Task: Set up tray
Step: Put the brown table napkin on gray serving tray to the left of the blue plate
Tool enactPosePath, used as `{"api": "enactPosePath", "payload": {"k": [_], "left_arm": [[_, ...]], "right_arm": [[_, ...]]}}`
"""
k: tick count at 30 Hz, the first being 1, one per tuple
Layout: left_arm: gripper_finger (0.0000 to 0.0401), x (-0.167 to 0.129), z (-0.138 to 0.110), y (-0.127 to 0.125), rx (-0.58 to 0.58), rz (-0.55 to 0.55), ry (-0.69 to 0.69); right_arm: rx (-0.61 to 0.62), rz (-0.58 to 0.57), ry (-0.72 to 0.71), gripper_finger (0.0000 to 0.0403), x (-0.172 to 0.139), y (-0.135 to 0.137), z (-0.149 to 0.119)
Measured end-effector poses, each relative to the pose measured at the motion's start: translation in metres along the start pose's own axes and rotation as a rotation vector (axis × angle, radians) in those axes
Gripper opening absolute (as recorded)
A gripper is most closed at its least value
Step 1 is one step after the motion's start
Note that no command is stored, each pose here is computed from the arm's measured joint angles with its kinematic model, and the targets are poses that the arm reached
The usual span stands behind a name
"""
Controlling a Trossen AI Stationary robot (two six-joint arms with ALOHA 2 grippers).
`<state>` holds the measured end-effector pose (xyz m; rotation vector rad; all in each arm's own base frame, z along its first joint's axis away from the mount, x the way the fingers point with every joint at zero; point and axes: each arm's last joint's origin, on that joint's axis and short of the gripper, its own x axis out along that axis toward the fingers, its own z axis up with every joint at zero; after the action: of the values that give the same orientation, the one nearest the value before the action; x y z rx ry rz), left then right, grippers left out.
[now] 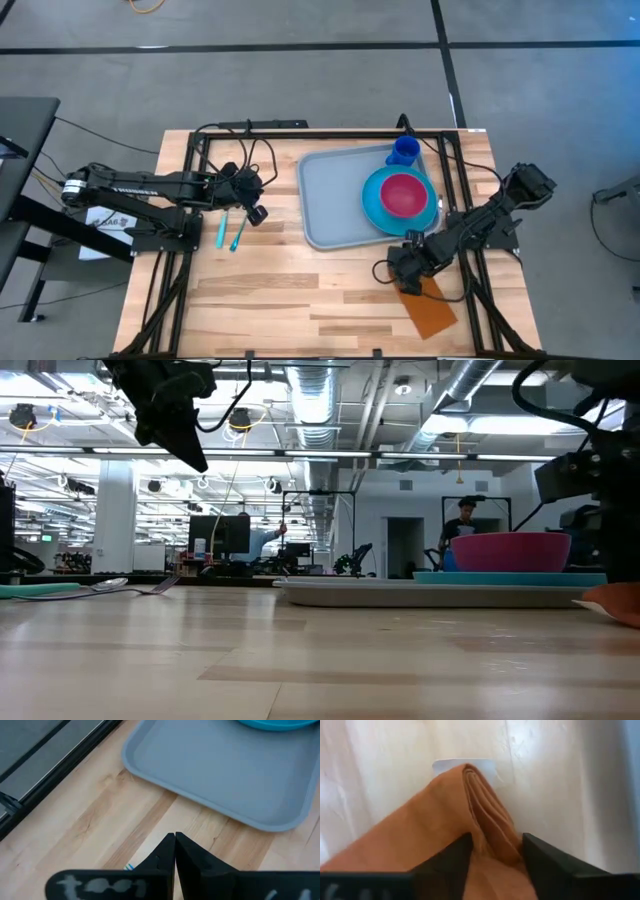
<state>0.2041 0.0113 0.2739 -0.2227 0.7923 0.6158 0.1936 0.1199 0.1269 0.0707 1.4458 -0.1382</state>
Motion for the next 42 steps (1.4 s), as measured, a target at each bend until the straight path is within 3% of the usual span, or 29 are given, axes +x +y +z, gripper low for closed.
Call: {"api": "enactPosePath", "payload": {"k": [7,10,15,20,27,35,42], "left_arm": [[0.0,0.0,0.0,0.0,0.0,0.0,0.0],[0.0,0.0,0.0,0.0,0.0,0.001,0.0],[0.0,0.0,0.0,0.0,0.001,0.003,-0.001],[0.0,0.0,0.0,0.0,0.001,0.004,-0.002],[0.0,0.0,0.0,0.0,0.002,0.002,0.0],[0.0,0.0,0.0,0.0,0.054,0.006,-0.002],[0.0,0.0,0.0,0.001,0.074,0.025,-0.011]], "right_arm": [[0.018,0.197,-0.144,0.0039,-0.018,0.013,0.016],[0.038,0.256,-0.26,0.0011,-0.032,0.017,0.029],[0.053,0.105,-0.51,0.0024,-0.055,0.008,0.059],[0.047,-0.056,-0.703,0.001,-0.075,-0.019,0.097],[0.043,-0.213,-0.779,0.0014,-0.086,-0.086,0.135],[0.054,-0.116,-0.75,0.0012,-0.082,-0.158,0.143],[0.028,-0.037,-0.778,0.0015,-0.08,-0.192,0.144]]}}
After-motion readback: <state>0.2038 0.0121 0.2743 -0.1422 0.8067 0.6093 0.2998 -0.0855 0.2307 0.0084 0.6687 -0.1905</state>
